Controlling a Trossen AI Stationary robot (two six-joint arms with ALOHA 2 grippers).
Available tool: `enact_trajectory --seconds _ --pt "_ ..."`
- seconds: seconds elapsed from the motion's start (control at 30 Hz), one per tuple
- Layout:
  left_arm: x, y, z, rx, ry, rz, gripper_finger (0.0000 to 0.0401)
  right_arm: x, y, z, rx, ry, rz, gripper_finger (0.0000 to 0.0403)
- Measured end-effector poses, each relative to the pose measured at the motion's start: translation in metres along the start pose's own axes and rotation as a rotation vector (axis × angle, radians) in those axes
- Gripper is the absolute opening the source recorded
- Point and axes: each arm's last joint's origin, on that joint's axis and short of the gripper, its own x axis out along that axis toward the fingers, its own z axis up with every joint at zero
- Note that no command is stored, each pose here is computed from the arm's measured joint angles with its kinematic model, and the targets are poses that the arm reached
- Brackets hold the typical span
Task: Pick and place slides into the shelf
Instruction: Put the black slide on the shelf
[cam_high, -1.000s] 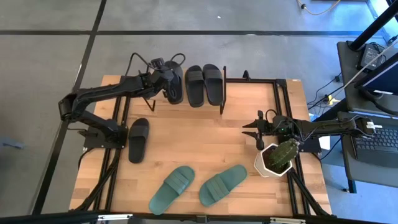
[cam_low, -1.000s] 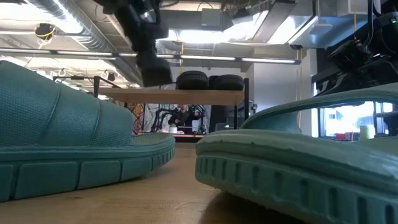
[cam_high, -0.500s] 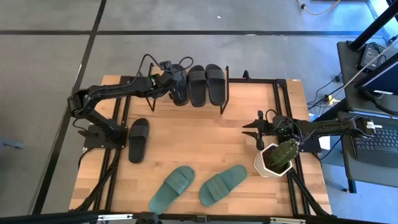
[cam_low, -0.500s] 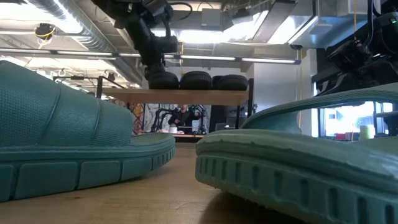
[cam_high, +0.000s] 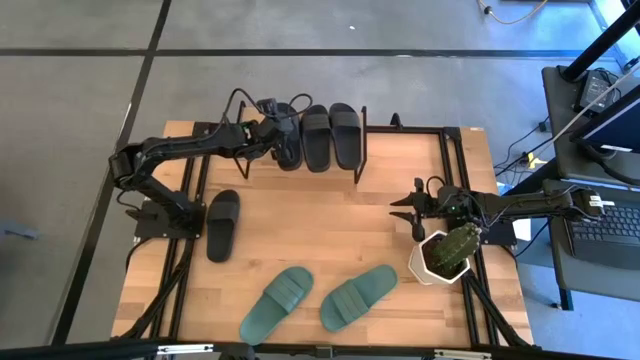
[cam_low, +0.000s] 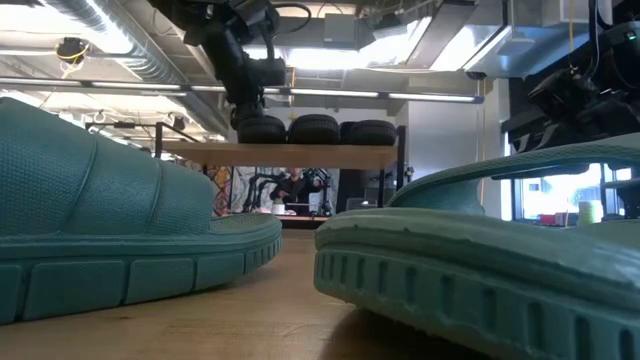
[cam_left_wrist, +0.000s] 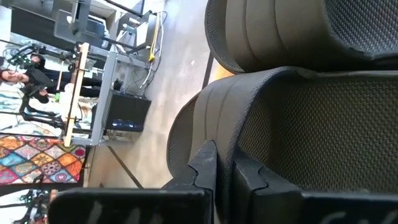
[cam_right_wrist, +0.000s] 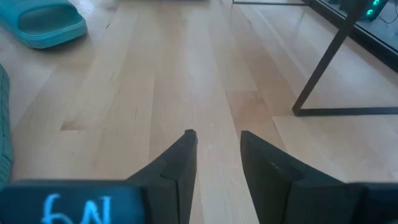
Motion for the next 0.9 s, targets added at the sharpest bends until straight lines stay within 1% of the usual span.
enact_trajectory --seconds 0.2,0.5,0.9 --pt "-0.001 -0.001 0.0 0.003 -0.003 -0.003 0.0006 0.0 0.0 0.0 0.001 0.002 0.0 0.0126" --pt "-0.005 -0.005 0.002 0.042 0.003 0.008 0.0003 0.0 0.0 0.0 0.003 0.003 0.001 0.0126" --pt "-0.011 -0.006 0.004 0.038 -0.019 0.001 0.0002 0.0 0.0 0.0 0.004 0.003 0.001 0.0126"
